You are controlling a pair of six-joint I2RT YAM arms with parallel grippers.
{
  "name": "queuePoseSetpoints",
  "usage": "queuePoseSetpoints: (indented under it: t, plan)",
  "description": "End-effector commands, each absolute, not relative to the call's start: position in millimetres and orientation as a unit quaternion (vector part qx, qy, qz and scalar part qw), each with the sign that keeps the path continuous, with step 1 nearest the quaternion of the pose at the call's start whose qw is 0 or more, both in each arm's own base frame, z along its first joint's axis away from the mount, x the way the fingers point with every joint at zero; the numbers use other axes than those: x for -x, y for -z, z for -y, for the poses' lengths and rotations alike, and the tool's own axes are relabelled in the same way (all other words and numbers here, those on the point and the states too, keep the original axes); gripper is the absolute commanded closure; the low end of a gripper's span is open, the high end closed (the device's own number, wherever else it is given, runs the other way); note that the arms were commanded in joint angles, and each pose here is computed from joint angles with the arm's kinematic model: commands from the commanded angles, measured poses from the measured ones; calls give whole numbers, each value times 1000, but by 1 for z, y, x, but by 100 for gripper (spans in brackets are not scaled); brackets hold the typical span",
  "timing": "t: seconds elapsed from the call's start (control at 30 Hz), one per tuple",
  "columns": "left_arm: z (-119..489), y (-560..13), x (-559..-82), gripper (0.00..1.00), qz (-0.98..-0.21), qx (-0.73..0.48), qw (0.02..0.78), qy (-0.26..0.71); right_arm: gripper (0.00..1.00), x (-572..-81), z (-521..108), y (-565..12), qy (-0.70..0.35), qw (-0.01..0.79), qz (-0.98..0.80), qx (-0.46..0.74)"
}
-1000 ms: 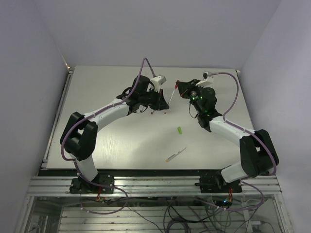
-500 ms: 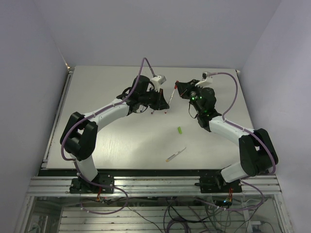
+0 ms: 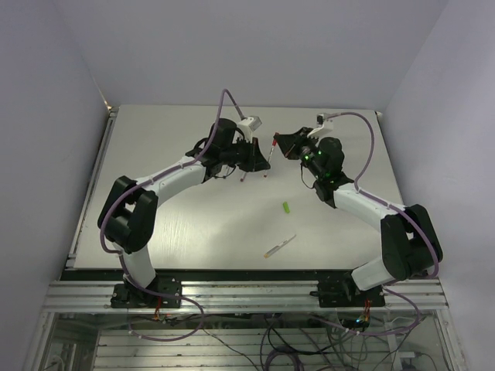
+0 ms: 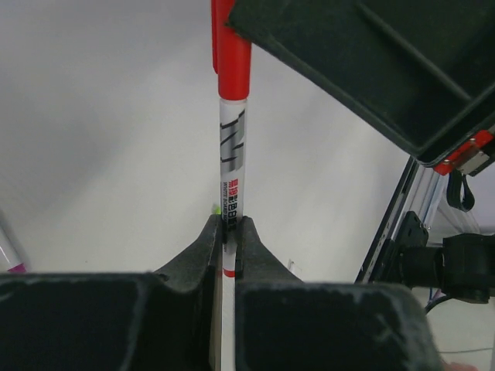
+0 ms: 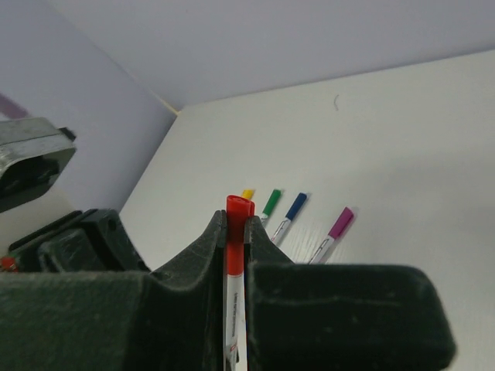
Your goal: Insert the pens into the pen caps
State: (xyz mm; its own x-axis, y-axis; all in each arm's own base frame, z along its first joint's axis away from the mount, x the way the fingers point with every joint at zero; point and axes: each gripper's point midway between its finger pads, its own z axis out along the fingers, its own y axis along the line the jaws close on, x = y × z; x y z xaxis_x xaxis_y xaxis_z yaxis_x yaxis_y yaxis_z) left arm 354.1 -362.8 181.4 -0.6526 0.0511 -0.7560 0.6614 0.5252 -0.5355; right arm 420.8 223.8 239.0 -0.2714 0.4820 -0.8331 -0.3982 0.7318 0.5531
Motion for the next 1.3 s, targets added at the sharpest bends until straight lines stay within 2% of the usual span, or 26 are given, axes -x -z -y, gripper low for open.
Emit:
queuePoseSetpoints:
  t: [0.0,0.3,0.67,0.93,1.07,1.23,1.27]
  plan:
    - [366,-223,-385,93,-758,-210,422,452,100,-402,-241,-213,-386,548,-742,13]
    - [363,-233,-390,93,-748,-198,433,462,100,-394,-249,-201,-389,521,-759,36]
    - [346,-271,-416,93,-723,-174,497,447,100,-382,-252,-151,-301,461,-831,85]
    - [332,-293,-426,93,-706,-161,529,442,100,-367,-264,-122,-281,416,-859,98]
    - [332,-287,-425,93,-713,-164,520,441,100,-374,-265,-128,-278,432,-853,91]
    - [326,-248,-419,93,-756,-170,478,414,100,-407,-263,-172,-267,508,-817,57]
    - [323,-235,-416,93,-770,-171,464,404,97,-415,-263,-189,-268,531,-802,48]
